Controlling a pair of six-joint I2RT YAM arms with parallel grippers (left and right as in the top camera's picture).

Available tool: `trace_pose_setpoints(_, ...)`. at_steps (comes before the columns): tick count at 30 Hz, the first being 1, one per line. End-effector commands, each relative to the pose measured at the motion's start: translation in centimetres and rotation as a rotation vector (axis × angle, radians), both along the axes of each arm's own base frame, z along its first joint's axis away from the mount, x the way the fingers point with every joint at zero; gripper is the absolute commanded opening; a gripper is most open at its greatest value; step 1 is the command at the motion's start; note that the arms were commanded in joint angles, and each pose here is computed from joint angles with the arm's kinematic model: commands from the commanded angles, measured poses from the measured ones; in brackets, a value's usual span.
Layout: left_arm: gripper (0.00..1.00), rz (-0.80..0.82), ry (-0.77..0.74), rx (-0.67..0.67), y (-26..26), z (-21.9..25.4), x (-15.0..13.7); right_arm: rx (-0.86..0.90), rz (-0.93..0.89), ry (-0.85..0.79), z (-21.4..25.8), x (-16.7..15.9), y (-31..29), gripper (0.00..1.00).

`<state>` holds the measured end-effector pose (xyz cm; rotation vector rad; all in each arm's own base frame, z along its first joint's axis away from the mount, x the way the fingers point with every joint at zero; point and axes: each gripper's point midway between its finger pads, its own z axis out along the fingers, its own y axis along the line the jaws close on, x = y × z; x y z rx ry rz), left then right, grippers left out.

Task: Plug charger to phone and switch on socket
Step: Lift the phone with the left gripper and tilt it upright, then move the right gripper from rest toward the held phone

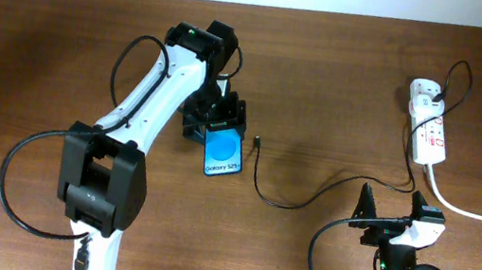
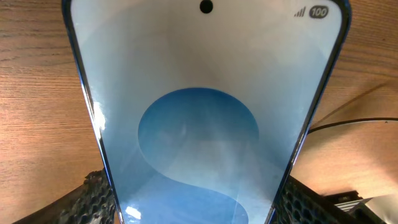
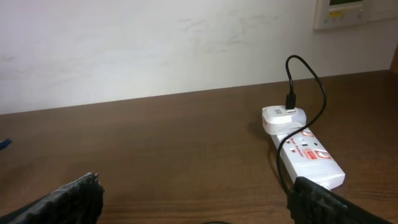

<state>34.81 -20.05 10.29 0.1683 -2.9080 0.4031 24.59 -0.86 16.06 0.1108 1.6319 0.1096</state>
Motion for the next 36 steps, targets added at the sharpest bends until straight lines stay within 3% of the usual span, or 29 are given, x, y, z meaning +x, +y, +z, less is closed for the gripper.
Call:
trace_pose_setpoints(1,0.41,-0.001,-0.012,-0.029,-0.2,1.0,-0.2,0.005,0.0,0.003,-0.2,0.0,0.1,0.99)
trace_pose_setpoints(9,0.42,0.003,-0.009,-0.036,-0.3,1.1,-0.2,0.038,0.007,-0.005,0.0,0.0,0.2,0.99)
trace_pose_setpoints(11,0.42,0.003,-0.009,-0.036,-0.3,1.1,-0.2,0.207,0.037,-0.026,0.6,0.0,0.9,0.99)
trace_pose_setpoints(13,0.42,0.003,-0.01,-0.036,-0.4,1.1,-0.2,0.488,0.111,0.01,0.5,-0.2,2.4,0.99)
trace_pose_setpoints(15,0.42,0.003,-0.009,-0.036,-0.4,1.1,-0.2,0.601,0.197,0.056,0.3,-0.5,4.1,0.99)
trace_pose_setpoints(24,0.43,0.026,0.015,-0.071,-1.0,1.3,-0.4,0.599,0.194,0.056,0.3,-0.5,4.0,0.99)
trace_pose_setpoints(28,0.42,0.029,0.038,-0.129,-1.9,1.8,-0.8,0.605,0.297,0.09,0.3,-1.0,5.8,0.99)
trace_pose_setpoints(33,0.41,0.033,0.06,-0.185,-2.8,2.3,-1.1,0.924,0.399,0.294,-1.3,-1.9,8.5,0.98)
trace_pose_setpoints(36,0.41,0.035,0.076,-0.235,-3.5,2.8,-1.2,1.124,0.462,0.525,-3.3,-3.2,10.8,0.98)
